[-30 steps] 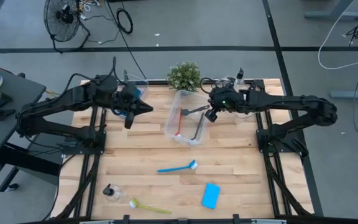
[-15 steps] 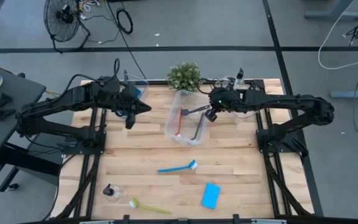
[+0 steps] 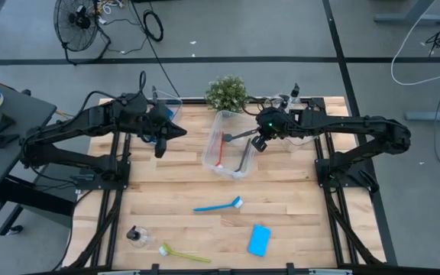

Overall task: Pick & Place Kitchen Sink Supplies
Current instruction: Adjust the gray dish brush in the transparent container

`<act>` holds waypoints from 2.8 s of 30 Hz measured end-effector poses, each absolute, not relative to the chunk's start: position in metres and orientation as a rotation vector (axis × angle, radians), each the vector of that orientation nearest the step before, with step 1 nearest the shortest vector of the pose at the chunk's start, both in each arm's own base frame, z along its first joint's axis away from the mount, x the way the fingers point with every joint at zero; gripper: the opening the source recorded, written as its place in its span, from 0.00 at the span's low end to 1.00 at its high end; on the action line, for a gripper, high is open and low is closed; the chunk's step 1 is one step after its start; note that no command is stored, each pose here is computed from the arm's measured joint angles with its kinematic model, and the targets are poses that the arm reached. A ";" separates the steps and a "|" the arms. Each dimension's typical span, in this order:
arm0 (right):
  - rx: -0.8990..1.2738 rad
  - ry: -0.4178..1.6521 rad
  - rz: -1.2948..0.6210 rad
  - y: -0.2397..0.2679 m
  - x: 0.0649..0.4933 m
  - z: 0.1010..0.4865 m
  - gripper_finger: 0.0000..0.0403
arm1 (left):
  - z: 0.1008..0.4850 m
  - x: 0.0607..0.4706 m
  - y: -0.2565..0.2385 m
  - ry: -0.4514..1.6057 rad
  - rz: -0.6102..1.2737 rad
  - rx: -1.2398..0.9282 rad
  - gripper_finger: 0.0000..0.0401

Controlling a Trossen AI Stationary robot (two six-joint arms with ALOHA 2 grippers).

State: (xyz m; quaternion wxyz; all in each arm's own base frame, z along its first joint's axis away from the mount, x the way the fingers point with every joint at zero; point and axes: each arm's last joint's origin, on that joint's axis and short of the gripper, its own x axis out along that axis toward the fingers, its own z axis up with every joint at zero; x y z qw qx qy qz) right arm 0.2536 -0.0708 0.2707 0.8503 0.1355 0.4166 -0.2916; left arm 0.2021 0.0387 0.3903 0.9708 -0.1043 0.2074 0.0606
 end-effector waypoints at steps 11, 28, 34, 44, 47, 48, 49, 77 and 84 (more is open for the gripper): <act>0.348 0.839 -0.526 -0.072 0.258 0.273 0.00 | 0.390 0.202 0.039 0.418 0.129 -0.208 0.03; 0.323 0.862 -0.670 -0.092 0.248 0.271 0.00 | 0.390 0.202 0.039 0.418 0.129 -0.208 0.03; 0.359 0.877 -0.607 -0.094 0.247 0.270 0.00 | 0.390 0.202 0.039 0.418 0.129 -0.208 0.03; 0.388 0.905 -0.553 -0.096 0.257 0.260 0.00 | 0.390 0.202 0.039 0.418 0.129 -0.206 0.03; 0.398 0.889 -0.527 -0.097 0.260 0.260 0.00 | 0.390 0.202 0.039 0.418 0.129 -0.207 0.03; 0.405 0.880 -0.511 -0.096 0.261 0.260 0.00 | 0.390 0.202 0.039 0.418 0.129 -0.206 0.03; 0.414 0.873 -0.493 -0.096 0.261 0.261 0.00 | 0.390 0.202 0.039 0.418 0.129 -0.207 0.03; 0.529 0.619 -0.307 -0.094 0.279 0.279 0.00 | 0.390 0.202 0.039 0.417 0.138 -0.212 0.03; 0.479 0.726 -0.351 -0.082 0.276 0.271 0.00 | 0.390 0.202 0.040 0.416 0.155 -0.207 0.03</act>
